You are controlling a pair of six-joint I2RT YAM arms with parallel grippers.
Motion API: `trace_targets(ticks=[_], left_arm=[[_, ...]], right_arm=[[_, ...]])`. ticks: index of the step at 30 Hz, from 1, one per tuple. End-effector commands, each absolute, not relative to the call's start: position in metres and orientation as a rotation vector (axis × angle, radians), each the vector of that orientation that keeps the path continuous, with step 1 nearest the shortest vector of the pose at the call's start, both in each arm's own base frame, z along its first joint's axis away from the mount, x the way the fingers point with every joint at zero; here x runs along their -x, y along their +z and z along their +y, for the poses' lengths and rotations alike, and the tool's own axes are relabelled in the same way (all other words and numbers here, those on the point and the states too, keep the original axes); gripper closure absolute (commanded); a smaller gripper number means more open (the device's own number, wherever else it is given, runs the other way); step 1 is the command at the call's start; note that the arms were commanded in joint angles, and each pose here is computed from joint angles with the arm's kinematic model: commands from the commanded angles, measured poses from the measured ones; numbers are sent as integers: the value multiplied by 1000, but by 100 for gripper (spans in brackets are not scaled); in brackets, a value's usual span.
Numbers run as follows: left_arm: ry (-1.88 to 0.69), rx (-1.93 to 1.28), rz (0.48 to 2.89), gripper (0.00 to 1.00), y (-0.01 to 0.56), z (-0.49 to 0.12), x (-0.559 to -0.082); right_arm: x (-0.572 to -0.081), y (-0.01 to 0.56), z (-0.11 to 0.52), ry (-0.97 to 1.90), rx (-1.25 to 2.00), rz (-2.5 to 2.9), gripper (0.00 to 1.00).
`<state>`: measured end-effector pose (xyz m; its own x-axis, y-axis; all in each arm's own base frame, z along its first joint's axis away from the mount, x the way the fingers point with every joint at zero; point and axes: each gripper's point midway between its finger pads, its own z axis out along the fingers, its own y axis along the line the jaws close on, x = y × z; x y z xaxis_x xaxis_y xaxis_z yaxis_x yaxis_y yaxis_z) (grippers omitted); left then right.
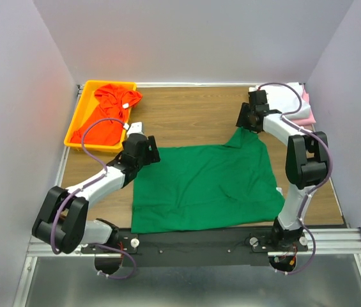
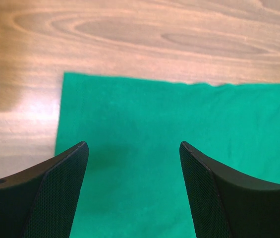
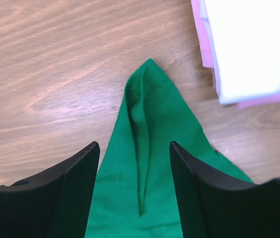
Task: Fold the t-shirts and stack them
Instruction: Fold the tshirt
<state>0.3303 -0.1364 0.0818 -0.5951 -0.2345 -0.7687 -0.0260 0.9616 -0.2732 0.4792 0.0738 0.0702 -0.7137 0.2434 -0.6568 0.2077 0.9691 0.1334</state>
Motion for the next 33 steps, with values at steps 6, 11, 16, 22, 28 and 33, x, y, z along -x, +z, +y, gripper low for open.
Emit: trace_targets(ticks=[6, 11, 16, 22, 28, 33], left_arm=[[-289, 136, 2161, 18, 92, -129, -352], [-281, 142, 2160, 18, 91, -124, -353], [-269, 144, 2170, 18, 87, -120, -352], [-260, 149, 2170, 18, 86, -116, -352], [-248, 159, 2166, 18, 87, -113, -356], [-220, 165, 2166, 18, 87, -110, -364]], right_arm=[[-500, 38, 81, 131, -250, 2429, 39], [-503, 30, 82, 133, -236, 2437, 43], [-505, 26, 79, 113, -221, 2439, 48], [-504, 23, 81, 133, -209, 2447, 62], [-502, 35, 78, 116, -212, 2425, 70], [-500, 42, 73, 87, -226, 2408, 79]])
